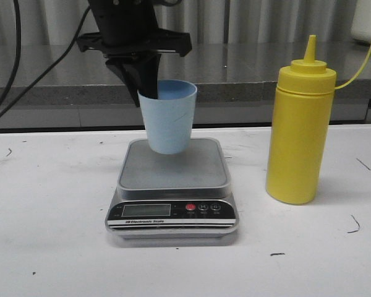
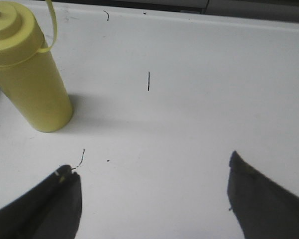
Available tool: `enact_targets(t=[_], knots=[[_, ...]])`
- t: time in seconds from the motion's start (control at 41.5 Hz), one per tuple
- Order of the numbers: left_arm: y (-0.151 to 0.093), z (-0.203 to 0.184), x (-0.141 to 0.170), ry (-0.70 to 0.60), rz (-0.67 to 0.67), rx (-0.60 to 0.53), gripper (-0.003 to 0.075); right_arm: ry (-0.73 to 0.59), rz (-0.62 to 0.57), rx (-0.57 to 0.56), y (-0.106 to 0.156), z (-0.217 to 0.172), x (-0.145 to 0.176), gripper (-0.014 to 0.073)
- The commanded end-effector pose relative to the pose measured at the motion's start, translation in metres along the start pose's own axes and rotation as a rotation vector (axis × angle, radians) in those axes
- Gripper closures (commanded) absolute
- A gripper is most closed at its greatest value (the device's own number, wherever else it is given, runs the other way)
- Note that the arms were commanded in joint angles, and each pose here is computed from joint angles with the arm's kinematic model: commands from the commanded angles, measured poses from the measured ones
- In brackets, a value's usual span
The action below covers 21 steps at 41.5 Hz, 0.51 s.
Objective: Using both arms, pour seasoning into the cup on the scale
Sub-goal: 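Lift the blue cup with the left gripper and lower it onto the scale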
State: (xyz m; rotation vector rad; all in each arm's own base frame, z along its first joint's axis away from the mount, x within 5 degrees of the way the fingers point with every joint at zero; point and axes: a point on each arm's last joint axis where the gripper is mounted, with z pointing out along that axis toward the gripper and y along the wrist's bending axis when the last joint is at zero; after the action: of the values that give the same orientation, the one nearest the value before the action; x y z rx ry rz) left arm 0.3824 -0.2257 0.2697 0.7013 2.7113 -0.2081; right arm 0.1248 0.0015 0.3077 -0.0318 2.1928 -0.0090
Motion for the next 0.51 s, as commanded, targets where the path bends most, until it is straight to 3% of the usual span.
enact_targets(t=[0.0,0.121,0.338,0.482], knots=[[-0.0060,-0.0338,-0.0084,-0.116,0.005,0.017,0.0739,-0.083,-0.018,0.013,-0.0016,-0.0035,-0.0123,-0.0020],[-0.0064,-0.0350,-0.0083,-0.110,0.004,0.021,0.0708,-0.083,-0.018,0.013,-0.0016,-0.0035,-0.0123,-0.0020],[-0.0117,-0.0356,-0.0058,-0.079,-0.021,0.080,0.0435,-0.083,-0.018,0.013,-0.0016,-0.0035,-0.0123,-0.0020],[-0.0121,-0.0383,-0.0059,-0.087,-0.022,0.084,0.0364,-0.083,-0.018,0.013,-0.0016,-0.0035,-0.0123,-0.0020]])
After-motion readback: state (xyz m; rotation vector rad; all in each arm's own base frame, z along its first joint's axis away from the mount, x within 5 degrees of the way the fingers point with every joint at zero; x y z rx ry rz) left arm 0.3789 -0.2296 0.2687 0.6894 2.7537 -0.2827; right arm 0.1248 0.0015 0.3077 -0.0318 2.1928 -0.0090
